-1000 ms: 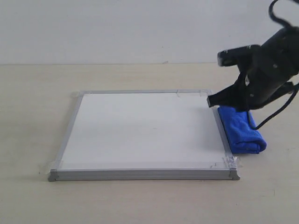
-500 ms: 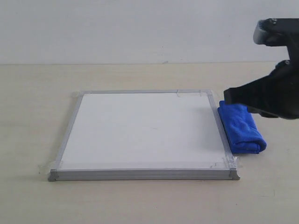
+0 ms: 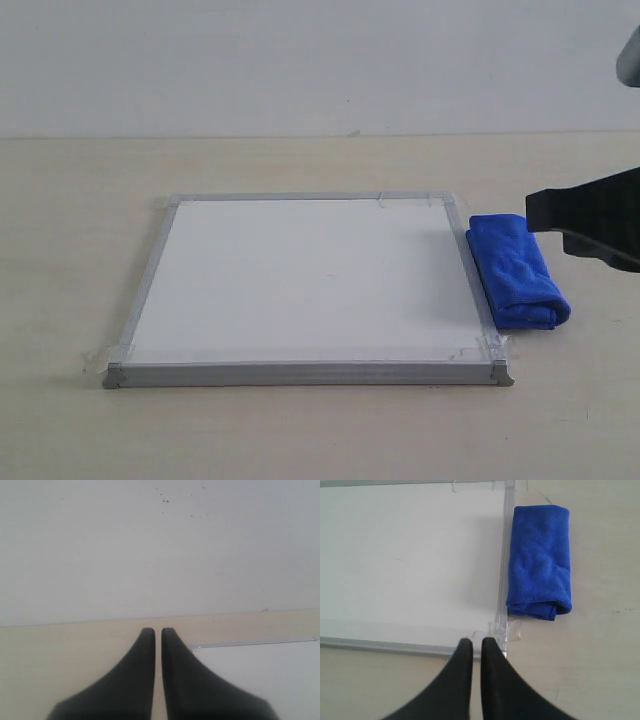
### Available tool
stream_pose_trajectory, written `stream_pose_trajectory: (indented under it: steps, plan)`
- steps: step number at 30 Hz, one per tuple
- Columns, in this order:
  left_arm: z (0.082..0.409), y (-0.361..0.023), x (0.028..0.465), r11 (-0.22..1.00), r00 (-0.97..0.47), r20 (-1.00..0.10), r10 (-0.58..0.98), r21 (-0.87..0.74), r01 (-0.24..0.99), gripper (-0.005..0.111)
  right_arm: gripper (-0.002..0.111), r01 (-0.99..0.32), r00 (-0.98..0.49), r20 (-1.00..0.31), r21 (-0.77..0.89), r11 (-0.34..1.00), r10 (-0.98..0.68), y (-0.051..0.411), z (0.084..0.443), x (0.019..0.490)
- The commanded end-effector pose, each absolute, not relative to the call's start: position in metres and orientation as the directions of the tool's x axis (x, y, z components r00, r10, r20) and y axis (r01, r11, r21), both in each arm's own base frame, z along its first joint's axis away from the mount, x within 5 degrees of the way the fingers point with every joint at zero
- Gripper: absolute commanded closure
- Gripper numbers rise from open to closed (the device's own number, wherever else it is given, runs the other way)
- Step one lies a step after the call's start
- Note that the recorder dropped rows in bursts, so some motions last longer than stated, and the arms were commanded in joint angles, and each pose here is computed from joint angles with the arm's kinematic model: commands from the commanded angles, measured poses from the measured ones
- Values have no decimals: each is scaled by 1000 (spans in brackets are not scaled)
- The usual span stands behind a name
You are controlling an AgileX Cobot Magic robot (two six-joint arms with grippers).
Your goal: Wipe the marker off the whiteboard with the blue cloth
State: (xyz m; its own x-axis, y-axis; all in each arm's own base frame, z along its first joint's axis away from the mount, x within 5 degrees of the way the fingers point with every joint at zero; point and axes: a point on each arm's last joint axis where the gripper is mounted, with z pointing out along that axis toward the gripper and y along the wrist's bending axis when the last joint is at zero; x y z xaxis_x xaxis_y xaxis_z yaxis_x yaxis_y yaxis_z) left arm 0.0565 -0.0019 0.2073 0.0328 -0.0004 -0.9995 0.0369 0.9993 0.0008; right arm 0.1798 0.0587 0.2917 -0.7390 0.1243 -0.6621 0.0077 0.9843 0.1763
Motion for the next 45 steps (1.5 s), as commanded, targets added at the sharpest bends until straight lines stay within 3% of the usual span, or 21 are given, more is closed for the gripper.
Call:
stream_pose_trajectory:
  steps: [1, 5, 10, 16, 30, 36, 42, 45]
  plan:
    - [209, -2, 56, 999, 36, -999, -1, 0, 40, 102, 107, 26, -738, -653, 220, 975, 167, 60, 289, 177]
    - [209, -2, 56, 999, 36, -999, -1, 0, 40, 102, 107, -40, -635, -747, 288, 957, 198, 58, 280, 171]
    - [209, -2, 56, 999, 36, -999, -1, 0, 40, 102, 107, -72, -428, -846, 383, 921, 319, 32, 257, 123]
    - [209, -2, 56, 999, 36, -999, -1, 0, 40, 102, 107, -116, -261, -867, 464, 878, 424, 17, 221, 75]
    - [209, -2, 56, 999, 36, -999, -1, 0, 40, 102, 107, -155, -222, -856, 503, 850, 466, 18, 200, 71]
    - [209, -2, 56, 999, 36, -999, -1, 0, 40, 102, 107, -202, -182, -950, 290, 935, 255, 18, 200, 70]
    - [209, -2, 56, 999, 36, -999, -1, 0, 40, 102, 107, -229, -240, -971, 68, 971, 11, 17, 189, 68]
    - [209, -2, 56, 999, 36, -999, -1, 0, 40, 102, 107, -151, -274, -962, 38, 988, -5, 10, 184, 61]
